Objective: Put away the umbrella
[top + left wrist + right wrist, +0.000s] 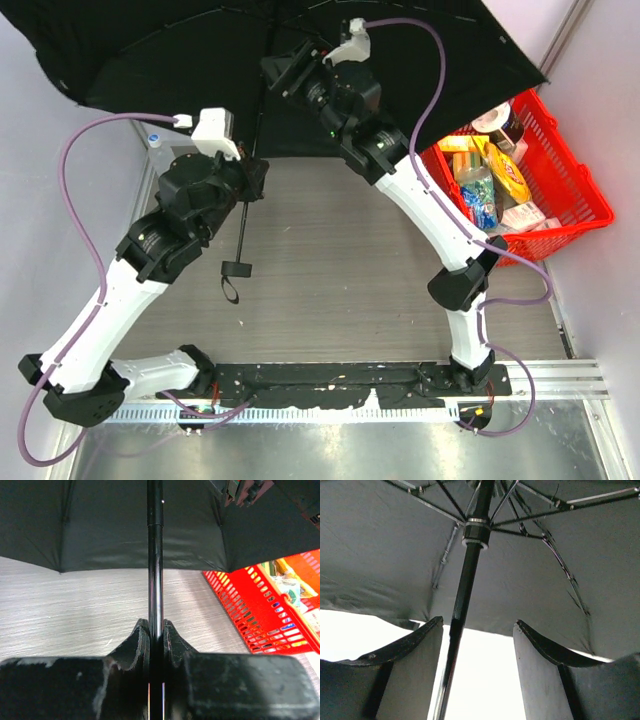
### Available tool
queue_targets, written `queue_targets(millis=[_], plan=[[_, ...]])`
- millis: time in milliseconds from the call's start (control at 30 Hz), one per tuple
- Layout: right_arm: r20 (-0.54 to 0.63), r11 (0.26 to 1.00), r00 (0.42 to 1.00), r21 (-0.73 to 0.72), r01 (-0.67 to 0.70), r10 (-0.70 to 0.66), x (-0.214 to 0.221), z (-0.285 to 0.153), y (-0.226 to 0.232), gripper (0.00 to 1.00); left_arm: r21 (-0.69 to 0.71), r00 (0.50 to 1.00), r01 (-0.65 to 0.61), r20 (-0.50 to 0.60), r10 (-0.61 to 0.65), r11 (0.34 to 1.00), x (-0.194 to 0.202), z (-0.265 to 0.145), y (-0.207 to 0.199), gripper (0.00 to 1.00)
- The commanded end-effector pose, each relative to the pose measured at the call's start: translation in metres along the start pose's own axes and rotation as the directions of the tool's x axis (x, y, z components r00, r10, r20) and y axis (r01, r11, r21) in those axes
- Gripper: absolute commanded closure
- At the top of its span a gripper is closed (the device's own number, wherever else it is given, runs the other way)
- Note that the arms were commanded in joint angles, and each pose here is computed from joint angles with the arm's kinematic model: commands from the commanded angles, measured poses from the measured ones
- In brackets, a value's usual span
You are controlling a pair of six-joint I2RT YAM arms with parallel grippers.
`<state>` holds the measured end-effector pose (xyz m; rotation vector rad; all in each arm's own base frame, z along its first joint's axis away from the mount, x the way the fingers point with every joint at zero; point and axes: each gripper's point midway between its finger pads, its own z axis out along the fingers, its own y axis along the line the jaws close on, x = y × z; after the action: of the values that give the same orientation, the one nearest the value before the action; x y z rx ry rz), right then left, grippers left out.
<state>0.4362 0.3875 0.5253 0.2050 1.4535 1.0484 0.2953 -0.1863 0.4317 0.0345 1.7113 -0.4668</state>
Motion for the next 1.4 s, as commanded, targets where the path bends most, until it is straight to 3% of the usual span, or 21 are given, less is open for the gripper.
queue_targets(millis=[0,267,533,900,1133,1367], plan=[[0.074,0.998,0.997,-0.058,0.021,-0.017,-0.023,-0.015,0.033,0.37,-0.017,0.989,-0.009,0.150,0.011,1.000,-0.047,-0.019,0.005,1.00],[0.103,0.999,0.994,0.012,-0.035,0.033,-0.017,-0.004,0.017,0.37,-0.061,0.975,-0.043,0.215,0.055,0.997,-0.050,-0.017,0.017,1.00],[0.172,0.993,0.978,-0.033,-0.116,0.120,-0.034,0.011,0.020,0.37,-0.153,0.955,-0.123,0.251,0.159,0.981,-0.043,-0.010,0.034,1.00],[0.167,0.974,0.959,-0.043,-0.223,0.227,-0.027,0.043,-0.018,0.30,-0.103,0.936,-0.199,0.273,0.220,0.975,-0.024,-0.003,0.030,1.00],[0.180,0.968,0.952,-0.037,-0.247,0.249,-0.035,0.051,-0.036,0.36,-0.100,0.936,-0.235,0.244,0.252,0.967,-0.004,0.008,0.031,1.00],[0.202,0.960,0.939,-0.056,-0.274,0.280,-0.040,0.054,-0.037,0.32,-0.101,0.934,-0.260,0.224,0.277,0.960,0.005,0.015,0.031,1.00]])
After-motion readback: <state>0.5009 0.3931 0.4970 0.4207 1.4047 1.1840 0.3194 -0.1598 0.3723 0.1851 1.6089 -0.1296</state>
